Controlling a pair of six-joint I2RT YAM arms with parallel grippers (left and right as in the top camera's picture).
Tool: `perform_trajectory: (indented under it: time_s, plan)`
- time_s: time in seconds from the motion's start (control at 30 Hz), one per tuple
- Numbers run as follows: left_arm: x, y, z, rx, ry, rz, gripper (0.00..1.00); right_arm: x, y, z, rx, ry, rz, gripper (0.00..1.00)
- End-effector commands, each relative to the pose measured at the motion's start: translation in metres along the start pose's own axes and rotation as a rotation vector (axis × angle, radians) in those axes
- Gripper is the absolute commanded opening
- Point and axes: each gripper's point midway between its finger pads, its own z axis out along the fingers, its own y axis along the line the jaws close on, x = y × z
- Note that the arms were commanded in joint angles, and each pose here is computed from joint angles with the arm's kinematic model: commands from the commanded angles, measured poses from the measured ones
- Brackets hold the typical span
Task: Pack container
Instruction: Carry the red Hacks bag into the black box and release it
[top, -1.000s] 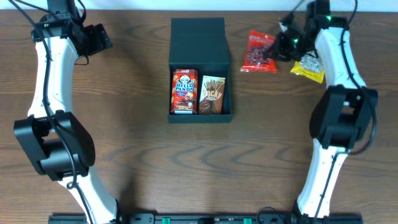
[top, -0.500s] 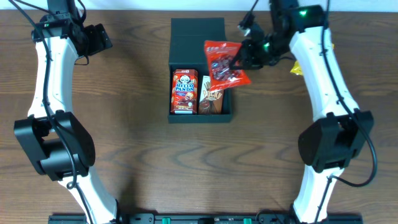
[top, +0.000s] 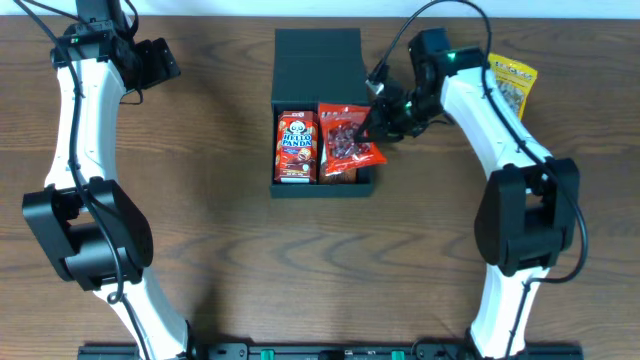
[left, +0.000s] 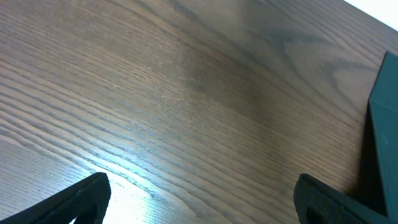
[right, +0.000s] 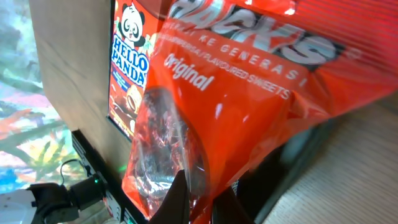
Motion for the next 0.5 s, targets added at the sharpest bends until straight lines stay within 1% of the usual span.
perform_trajectory:
  time_s: [0.0,0.1,0.13,0.17,0.2,0.23,0.37,0.47]
  plan:
    - [0.003,0.002,0.006,-0.009,0.014,-0.013,0.95,0.001,0.011,0.01,-0.001,0.01,0.034,0.01]
    - [0.003,0.002,0.006,-0.009,0.014,-0.013,0.95,-0.001,0.014,0.015,0.015,0.004,0.014,0.02]
    - [0.003,0.002,0.006,-0.009,0.014,-0.012,0.95,-0.001,0.013,0.017,0.034,0.004,0.007,0.05]
    - [0.003,0.002,0.006,-0.009,0.014,-0.013,0.95,-0.001,0.01,0.018,0.058,0.004,0.004,0.25]
    - [0.003,0.002,0.006,-0.009,0.014,-0.012,0.95,-0.001,0.006,0.018,0.087,0.004,0.0,0.47]
    - [0.003,0.002,0.006,-0.009,0.014,-0.012,0.95,-0.001,0.002,0.018,0.113,0.003,0.0,0.55]
    - [0.003,0.002,0.006,-0.009,0.014,-0.012,0.95,-0.005,-0.001,0.016,0.121,-0.015,0.015,0.63]
    - [0.003,0.002,0.006,-0.009,0.014,-0.012,0.95,-0.011,-0.002,0.008,0.121,-0.037,0.016,0.57]
